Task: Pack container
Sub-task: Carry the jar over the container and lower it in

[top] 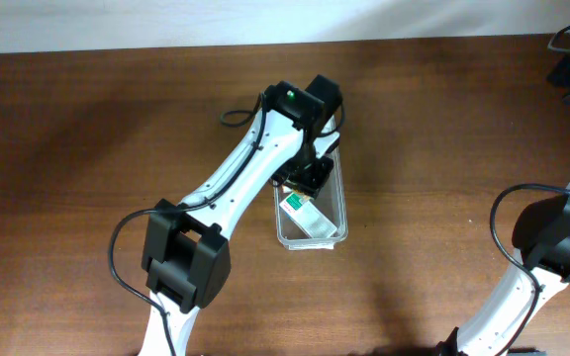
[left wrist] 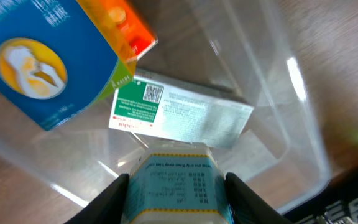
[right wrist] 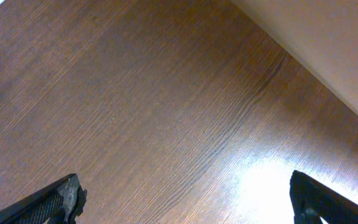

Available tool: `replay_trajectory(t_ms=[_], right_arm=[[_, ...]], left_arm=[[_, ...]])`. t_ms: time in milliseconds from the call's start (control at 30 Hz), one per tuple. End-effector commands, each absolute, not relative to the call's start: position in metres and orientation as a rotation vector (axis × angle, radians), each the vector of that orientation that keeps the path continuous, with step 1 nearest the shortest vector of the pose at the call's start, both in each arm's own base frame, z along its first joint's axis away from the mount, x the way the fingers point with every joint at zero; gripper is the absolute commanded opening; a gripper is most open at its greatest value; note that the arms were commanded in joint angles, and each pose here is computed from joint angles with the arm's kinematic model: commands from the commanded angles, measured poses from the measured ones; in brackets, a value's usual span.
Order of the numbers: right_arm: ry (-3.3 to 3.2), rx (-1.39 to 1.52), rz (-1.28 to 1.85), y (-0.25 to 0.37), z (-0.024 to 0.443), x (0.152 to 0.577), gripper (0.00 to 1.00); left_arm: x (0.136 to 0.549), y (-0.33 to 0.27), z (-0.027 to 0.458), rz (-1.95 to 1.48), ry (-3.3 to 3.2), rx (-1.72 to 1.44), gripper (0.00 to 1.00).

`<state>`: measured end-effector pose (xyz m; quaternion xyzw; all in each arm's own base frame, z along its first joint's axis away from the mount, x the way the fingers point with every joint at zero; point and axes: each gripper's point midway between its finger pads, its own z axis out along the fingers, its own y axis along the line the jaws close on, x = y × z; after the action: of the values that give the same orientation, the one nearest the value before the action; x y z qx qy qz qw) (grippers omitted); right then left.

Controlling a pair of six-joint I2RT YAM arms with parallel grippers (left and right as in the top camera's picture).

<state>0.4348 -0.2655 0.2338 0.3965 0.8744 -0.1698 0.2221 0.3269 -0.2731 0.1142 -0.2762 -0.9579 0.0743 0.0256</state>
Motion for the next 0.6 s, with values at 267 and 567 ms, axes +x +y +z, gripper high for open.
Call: replay_trajectory(t_ms=[267, 567], right_arm=[[2.425, 1.104, -0.498, -0.27, 0.229, 0.432, 0.98], [2.425, 1.104, -0.498, -0.27, 0.229, 0.432, 0.98]], left_arm=[[0.317, -0.271, 0.096, 0.226, -2.945, -0.849, 0.44], [0.312, -0.271, 0.084, 0.241, -2.923, -0.842, 0.44]])
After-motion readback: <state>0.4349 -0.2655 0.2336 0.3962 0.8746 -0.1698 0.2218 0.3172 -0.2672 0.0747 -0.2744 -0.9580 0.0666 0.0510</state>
